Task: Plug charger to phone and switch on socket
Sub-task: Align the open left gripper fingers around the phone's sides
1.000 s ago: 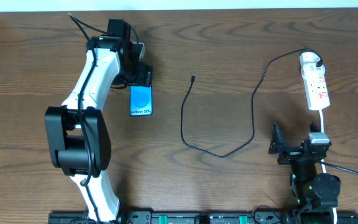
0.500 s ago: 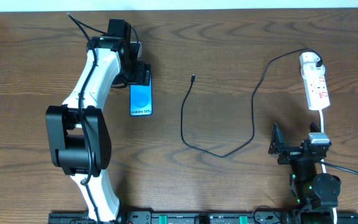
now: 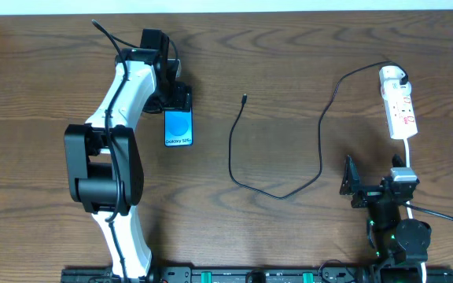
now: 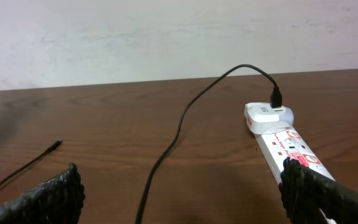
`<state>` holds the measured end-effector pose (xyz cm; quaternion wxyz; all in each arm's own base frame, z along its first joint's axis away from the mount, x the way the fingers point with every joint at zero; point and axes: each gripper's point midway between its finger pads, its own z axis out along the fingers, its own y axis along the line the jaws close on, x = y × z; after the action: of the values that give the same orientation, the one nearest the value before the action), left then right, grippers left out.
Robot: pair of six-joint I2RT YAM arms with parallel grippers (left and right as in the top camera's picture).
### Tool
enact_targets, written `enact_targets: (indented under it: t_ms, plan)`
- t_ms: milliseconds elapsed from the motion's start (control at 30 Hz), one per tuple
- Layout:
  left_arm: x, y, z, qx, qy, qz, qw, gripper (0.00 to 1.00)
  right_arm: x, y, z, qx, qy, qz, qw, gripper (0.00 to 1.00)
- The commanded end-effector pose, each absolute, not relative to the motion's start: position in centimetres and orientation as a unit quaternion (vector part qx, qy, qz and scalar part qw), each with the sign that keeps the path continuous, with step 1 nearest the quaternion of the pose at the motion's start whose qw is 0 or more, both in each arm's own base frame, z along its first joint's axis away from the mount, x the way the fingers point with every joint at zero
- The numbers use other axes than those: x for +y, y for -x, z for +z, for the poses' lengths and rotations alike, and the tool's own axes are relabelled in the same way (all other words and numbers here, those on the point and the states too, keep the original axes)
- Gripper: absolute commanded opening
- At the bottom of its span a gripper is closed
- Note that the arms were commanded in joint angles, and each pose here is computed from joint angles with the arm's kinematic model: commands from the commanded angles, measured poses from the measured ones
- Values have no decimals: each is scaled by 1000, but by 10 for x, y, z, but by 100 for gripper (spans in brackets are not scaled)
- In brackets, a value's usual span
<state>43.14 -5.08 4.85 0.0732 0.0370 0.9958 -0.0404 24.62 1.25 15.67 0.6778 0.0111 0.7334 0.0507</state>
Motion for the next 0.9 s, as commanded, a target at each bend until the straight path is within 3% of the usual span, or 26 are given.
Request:
enact_targets:
  t_ms: [0,867]
  plan:
    - [-51,-431,44,996,-31,-36,69,82,14,-246,156,733,-12,56,677,99]
    - [-53,-431,29,997,-24,-36,58,82,14,-246,156,733,-12,56,677,99]
